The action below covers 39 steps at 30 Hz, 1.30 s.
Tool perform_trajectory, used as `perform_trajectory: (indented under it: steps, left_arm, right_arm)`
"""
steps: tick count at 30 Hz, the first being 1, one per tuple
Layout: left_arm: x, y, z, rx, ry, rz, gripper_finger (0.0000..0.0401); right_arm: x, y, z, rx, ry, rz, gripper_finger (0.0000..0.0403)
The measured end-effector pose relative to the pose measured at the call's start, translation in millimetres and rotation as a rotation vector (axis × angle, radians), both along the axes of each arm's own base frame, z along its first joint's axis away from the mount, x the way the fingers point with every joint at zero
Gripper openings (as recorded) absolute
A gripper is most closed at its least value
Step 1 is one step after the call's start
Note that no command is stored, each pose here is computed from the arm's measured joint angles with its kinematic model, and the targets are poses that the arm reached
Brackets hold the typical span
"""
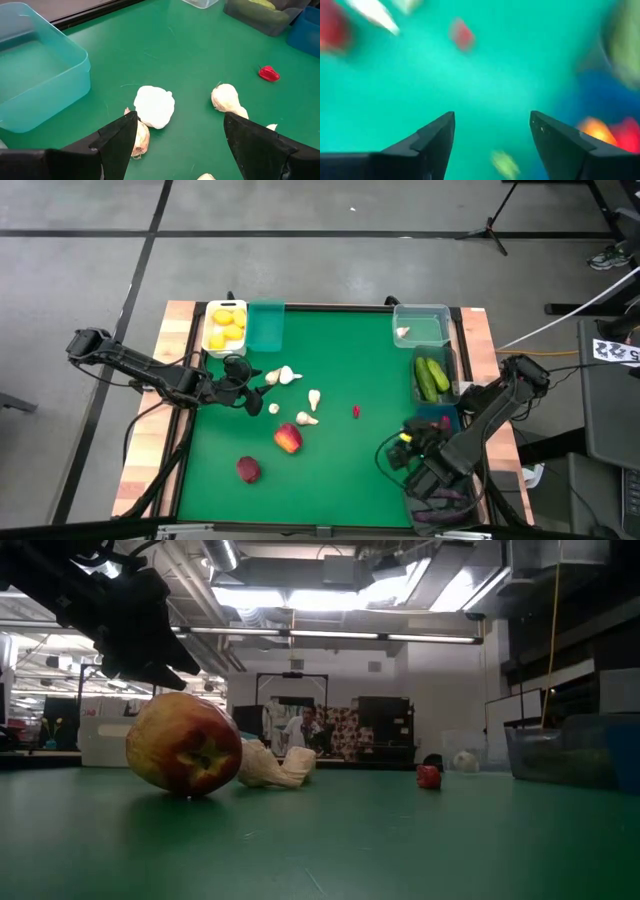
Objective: Sort produce into baskets
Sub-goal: Put the red chili pepper into the blue bin
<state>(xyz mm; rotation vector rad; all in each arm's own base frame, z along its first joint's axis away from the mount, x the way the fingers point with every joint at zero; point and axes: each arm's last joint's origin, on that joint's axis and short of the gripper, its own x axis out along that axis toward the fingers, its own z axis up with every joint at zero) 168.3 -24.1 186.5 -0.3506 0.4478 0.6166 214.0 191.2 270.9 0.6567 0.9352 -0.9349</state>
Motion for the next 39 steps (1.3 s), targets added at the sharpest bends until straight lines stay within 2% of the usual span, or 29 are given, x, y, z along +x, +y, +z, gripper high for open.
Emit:
perform_trajectory:
  steps: [3, 6, 9, 13, 15, 18, 23, 34, 37, 39]
  left_arm:
    - [0, 0, 0, -0.001, 0.0, 0.0, 0.029]
    - [0, 0, 0, -0.003, -0.002, 0.002, 0.029]
    - [0, 0, 0, -0.002, -0.001, 0.001, 0.029]
    - [0, 0, 0, -0.002, 0.001, 0.001, 0.029]
    - [0, 0, 0, -0.002, 0.001, 0.002, 0.029]
    - [0, 0, 0, -0.002, 0.002, 0.002, 0.029]
    - [0, 0, 0, -0.005, -0.002, 0.004, 0.029]
    - [0, 0, 0, -0.016, -0.011, 0.014, 0.029]
    - [0, 0, 0, -0.018, -0.012, 0.016, 0.029]
    - [0, 0, 0, -0.023, -0.016, 0.02, 0.029]
  right_arm:
    - [21, -11, 13, -0.12, -0.143, 0.046, 0.0251]
    - [45, -30, 3, -0.227, -0.177, 0.047, 0.0245]
    - [73, -45, -25, -0.316, -0.177, 0.05, 0.0242]
    - [108, -59, -72, -0.35, -0.156, 0.077, 0.0241]
    - [118, -62, -94, -0.365, -0.128, 0.077, 0.0241]
    - [122, -65, -118, -0.39, -0.102, 0.031, 0.0241]
    - [119, -71, -140, -0.44, -0.058, -0.05, 0.0241]
    - [130, -77, -180, -0.401, 0.006, -0.075, 0.0239]
    - [132, -77, -187, -0.398, -0.015, -0.094, 0.0221]
    - [132, -76, -188, -0.386, -0.033, -0.118, 0.0193]
